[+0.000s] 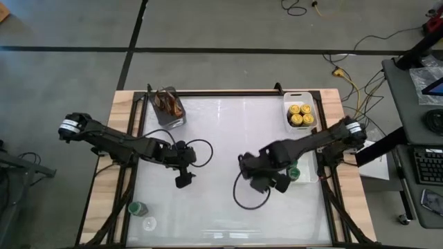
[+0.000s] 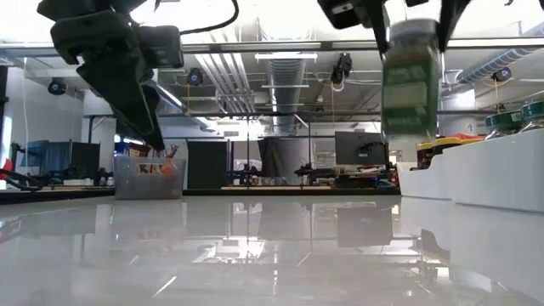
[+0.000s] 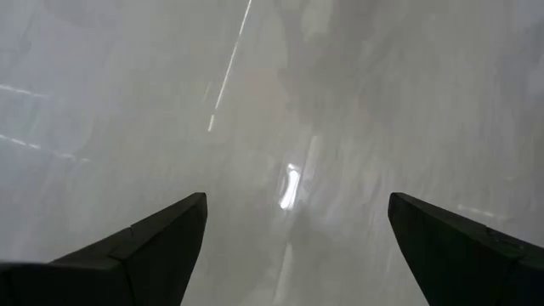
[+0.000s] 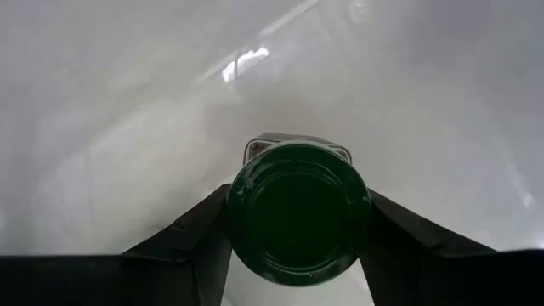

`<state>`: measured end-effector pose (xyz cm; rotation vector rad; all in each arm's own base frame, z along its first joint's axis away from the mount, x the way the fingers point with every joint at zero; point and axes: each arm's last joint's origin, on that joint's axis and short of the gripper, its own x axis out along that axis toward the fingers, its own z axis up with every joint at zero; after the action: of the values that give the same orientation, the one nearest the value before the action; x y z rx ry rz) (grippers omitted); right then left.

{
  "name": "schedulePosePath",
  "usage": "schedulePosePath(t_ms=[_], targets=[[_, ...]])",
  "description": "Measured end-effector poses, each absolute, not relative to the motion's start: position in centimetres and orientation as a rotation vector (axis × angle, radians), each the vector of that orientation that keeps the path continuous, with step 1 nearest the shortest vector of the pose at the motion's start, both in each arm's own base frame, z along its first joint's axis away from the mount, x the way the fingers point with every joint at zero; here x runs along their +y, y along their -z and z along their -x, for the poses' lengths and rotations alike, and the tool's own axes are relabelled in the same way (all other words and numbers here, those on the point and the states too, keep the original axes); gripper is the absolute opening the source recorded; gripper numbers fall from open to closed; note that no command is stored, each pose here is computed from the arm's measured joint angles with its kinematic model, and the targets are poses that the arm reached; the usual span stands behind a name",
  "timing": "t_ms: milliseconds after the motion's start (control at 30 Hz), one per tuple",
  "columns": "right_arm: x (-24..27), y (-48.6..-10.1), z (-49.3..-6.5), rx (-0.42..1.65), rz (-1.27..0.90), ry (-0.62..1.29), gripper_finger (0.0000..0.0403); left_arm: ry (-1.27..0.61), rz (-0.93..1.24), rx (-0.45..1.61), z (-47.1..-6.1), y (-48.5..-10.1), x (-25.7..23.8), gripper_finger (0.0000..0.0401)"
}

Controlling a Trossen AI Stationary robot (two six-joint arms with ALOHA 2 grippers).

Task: Sort spices by type
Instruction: Put the green seasoning bottle into the bottom white bin

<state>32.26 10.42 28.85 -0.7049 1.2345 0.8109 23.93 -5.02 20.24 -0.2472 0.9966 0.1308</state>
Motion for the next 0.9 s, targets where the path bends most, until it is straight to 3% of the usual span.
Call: schedulePosePath(t_ms=[100, 300, 633, 900], targets=[[11.8, -27.1, -32.7, 1.234, 0.81, -0.928, 0.0199, -0.125, 0.253, 0.961, -24.2, -20.4, -5.1, 0.0351], [13.1, -24.8, -34.0, 1.18, 0.799, -1.016, 0.0199, -0.126, 0.263, 0.934, -24.4, -20.6, -5.1, 0.0351], [12.9, -22.8, -32.9, 1.128, 0.786, -1.043, 0.0201, -0.169, 0.337, 0.953, -24.1, -20.7, -5.0, 0.0351], [13.4, -22.9, -32.5, 1.133, 0.782, -1.055, 0.0205, -0.157, 0.282, 0.949, -24.3, -24.8, -5.0, 0.0351]])
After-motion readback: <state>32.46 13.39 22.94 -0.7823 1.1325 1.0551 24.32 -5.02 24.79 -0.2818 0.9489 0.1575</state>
